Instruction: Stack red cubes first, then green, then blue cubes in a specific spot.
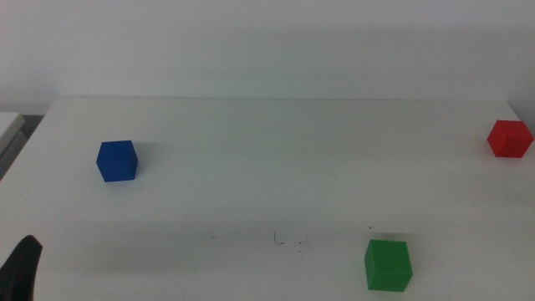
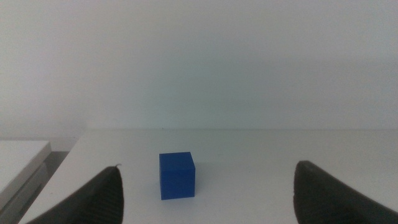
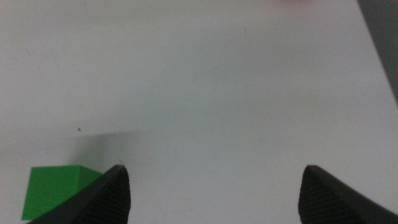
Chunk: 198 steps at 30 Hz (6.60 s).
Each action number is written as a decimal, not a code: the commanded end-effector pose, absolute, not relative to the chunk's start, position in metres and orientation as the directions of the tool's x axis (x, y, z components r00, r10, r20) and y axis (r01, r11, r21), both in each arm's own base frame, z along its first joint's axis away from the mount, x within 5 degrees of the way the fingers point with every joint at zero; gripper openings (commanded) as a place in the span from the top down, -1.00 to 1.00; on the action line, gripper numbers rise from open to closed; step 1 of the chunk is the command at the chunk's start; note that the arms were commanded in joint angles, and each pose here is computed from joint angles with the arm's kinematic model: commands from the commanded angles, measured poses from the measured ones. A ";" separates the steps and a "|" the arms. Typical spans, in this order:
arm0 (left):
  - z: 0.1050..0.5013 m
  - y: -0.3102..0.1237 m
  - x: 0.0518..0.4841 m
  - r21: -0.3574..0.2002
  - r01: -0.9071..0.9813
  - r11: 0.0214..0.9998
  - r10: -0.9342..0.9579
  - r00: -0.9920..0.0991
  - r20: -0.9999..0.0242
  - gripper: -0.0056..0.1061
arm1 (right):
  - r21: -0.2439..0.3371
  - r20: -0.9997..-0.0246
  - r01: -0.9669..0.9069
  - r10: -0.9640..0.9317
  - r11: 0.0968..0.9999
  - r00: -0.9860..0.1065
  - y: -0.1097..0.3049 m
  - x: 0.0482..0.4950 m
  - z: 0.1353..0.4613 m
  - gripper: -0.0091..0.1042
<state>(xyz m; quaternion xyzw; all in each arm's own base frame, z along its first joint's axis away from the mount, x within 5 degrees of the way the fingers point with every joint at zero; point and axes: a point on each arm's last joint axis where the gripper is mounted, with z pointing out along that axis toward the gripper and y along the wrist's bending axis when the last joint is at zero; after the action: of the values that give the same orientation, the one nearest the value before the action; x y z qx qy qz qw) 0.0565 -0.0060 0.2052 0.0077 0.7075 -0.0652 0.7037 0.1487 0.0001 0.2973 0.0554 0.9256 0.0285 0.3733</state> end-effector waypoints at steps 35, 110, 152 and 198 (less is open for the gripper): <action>0.207 -0.006 0.056 -0.059 0.100 0.993 -0.060 0.011 -0.998 -0.78 | -0.117 -0.395 0.055 0.005 0.992 -0.919 -0.109 0.468 0.222 -0.80; 0.207 -0.006 0.056 -0.057 0.100 0.993 -0.059 0.011 -0.998 -0.78 | -0.003 -0.461 -0.026 -0.024 1.000 -0.887 0.292 0.301 0.215 -0.80; 0.207 -0.006 0.056 -0.057 0.100 0.993 -0.059 0.011 -0.998 -0.78 | -0.114 -0.318 0.091 0.051 0.989 -0.947 0.183 0.235 0.184 -0.80; 0.207 -0.006 0.056 -0.057 0.100 0.993 -0.059 0.011 -0.998 -0.78 | -0.061 -0.428 0.013 -0.015 0.998 -0.904 0.308 0.314 0.231 0.65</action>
<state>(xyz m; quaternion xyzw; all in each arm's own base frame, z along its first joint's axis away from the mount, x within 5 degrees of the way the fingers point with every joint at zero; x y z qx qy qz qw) 0.0565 -0.0058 0.2052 0.0156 0.7073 -0.0559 0.7045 0.3139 0.3080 0.2283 0.0051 0.9764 -0.0276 0.2142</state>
